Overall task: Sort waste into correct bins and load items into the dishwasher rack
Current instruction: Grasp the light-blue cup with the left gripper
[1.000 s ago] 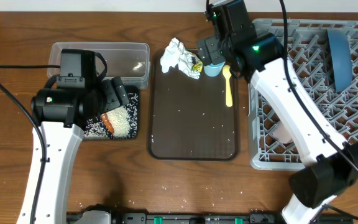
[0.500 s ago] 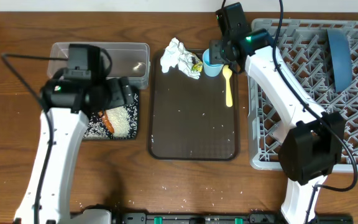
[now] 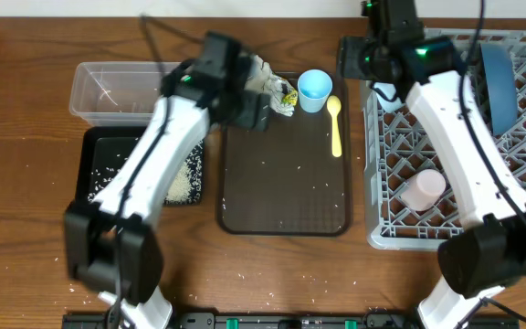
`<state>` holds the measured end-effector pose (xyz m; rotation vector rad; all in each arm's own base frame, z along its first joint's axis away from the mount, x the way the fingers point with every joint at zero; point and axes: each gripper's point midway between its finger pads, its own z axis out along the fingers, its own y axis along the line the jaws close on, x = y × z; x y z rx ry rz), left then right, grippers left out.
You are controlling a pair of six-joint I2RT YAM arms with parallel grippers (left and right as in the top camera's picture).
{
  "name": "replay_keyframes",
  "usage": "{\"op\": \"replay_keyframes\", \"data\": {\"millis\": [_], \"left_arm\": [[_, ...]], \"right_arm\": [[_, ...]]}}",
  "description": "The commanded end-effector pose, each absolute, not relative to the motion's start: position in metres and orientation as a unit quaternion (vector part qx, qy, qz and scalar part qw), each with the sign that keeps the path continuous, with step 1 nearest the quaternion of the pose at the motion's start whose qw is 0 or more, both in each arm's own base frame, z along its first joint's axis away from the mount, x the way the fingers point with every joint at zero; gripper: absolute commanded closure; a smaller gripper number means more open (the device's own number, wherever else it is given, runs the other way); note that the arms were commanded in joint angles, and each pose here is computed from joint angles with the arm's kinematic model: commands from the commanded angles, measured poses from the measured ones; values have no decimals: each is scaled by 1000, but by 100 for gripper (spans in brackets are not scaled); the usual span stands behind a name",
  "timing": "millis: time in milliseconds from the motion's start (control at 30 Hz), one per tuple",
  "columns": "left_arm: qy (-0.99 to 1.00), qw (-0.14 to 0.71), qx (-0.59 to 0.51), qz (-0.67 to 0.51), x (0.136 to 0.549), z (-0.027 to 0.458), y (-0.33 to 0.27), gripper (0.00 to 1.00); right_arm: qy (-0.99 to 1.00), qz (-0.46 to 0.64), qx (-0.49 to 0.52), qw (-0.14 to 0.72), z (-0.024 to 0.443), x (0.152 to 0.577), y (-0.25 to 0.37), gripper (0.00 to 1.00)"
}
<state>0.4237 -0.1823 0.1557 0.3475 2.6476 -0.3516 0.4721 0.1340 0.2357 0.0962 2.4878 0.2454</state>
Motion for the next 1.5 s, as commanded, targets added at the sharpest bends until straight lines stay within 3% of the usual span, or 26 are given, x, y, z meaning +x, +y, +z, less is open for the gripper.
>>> {"op": "replay_keyframes", "data": {"millis": [0,167,367,667,1100,1467], "left_arm": [[944,264,159,-118,456,171,-205,6],[933,289,173,-129,493,165,-237,6],[931,283,189,-134,510,134,-265,6],[932,276,192,-138,512,110,-281,18],[943,251,168,-137,511,82,-282,29],[950,237,141,-143,506,79,-282,75]], "right_arm": [[945,97,29,312,243,464,131,30],[947,87,37,306,255,450,111,29],[945,75,65,313,276,434,75,29],[937,59,93,332,302,415,34,30],[941,45,96,322,299,410,26,32],[941,42,95,322,298,410,25,33]]}}
